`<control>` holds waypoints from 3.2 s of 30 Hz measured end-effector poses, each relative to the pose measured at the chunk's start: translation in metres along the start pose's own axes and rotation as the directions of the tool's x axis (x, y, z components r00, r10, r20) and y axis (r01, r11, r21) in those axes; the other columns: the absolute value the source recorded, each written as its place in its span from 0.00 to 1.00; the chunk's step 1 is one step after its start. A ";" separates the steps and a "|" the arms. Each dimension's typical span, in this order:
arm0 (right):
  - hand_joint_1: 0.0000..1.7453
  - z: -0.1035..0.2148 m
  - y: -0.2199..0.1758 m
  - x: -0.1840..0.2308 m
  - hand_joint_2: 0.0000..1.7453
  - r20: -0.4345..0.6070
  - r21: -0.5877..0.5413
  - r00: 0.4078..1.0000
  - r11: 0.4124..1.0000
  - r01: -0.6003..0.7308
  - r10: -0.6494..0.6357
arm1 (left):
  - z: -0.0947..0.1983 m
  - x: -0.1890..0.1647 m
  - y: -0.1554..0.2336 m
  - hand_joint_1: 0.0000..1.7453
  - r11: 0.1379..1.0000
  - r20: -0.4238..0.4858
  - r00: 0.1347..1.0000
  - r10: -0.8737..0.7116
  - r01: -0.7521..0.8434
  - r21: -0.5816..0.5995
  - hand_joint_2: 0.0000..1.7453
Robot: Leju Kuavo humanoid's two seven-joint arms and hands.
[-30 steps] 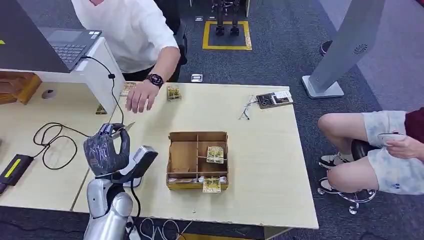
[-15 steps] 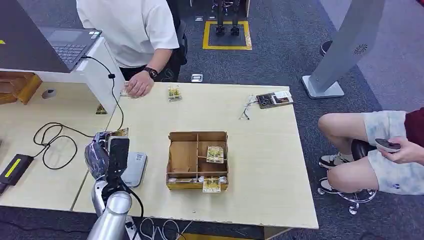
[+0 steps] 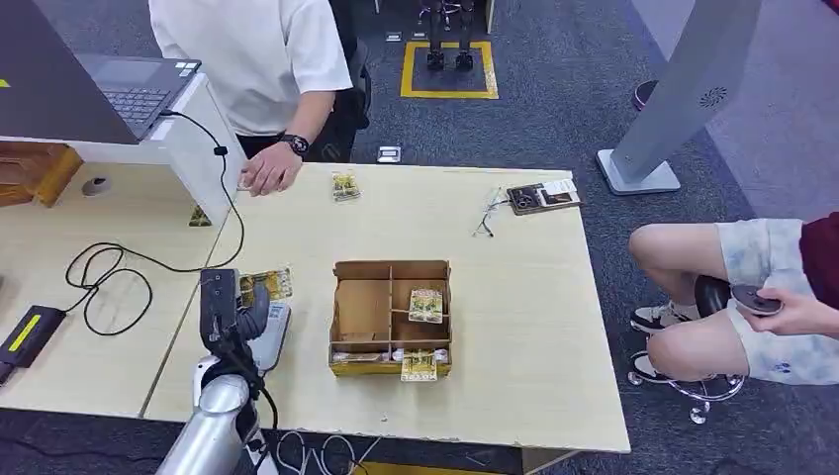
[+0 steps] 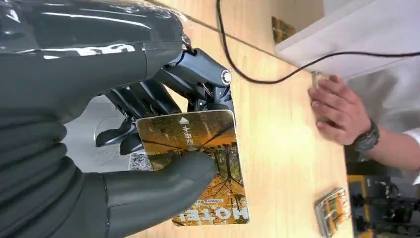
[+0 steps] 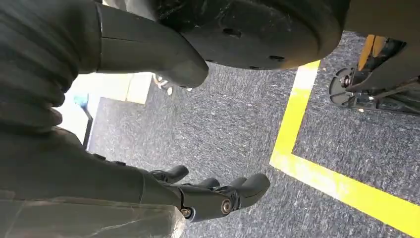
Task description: Pass the card to the sensor for recognition and then transmit it.
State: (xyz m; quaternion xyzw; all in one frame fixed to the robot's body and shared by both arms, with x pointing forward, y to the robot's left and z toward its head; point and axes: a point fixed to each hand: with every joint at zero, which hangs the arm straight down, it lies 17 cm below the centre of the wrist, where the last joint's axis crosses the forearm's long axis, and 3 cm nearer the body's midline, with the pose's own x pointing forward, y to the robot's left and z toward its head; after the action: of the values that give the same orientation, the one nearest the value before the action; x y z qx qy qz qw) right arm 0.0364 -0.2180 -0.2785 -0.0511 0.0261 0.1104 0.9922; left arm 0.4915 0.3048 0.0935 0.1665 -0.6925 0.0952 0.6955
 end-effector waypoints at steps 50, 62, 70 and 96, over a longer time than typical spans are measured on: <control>0.00 0.000 0.001 -0.001 1.00 -0.005 -0.009 1.000 1.000 0.000 0.000 | -0.041 -0.059 0.058 1.00 0.800 -0.072 0.804 -0.591 0.595 0.077 1.00; 0.00 0.001 0.003 -0.002 1.00 -0.012 -0.012 1.000 1.000 -0.012 0.012 | -0.036 -0.051 0.093 1.00 0.800 -0.040 0.822 -0.569 0.564 0.207 1.00; 0.00 0.001 0.003 -0.001 1.00 -0.011 -0.015 1.000 1.000 -0.024 0.024 | -0.030 -0.040 0.107 1.00 0.813 -0.016 0.853 -0.522 0.504 0.292 1.00; 0.00 0.001 0.005 0.001 1.00 0.010 -0.006 0.999 0.999 -0.043 0.043 | 0.024 0.091 0.127 1.00 0.758 0.324 0.765 -0.556 0.308 0.574 1.00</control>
State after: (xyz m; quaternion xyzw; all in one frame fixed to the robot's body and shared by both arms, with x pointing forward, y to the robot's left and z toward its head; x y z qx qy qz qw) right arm 0.0369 -0.2130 -0.2779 -0.0530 0.0216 0.1321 0.9896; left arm 0.4249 0.4046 0.1960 0.5151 -0.7338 0.0540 0.4397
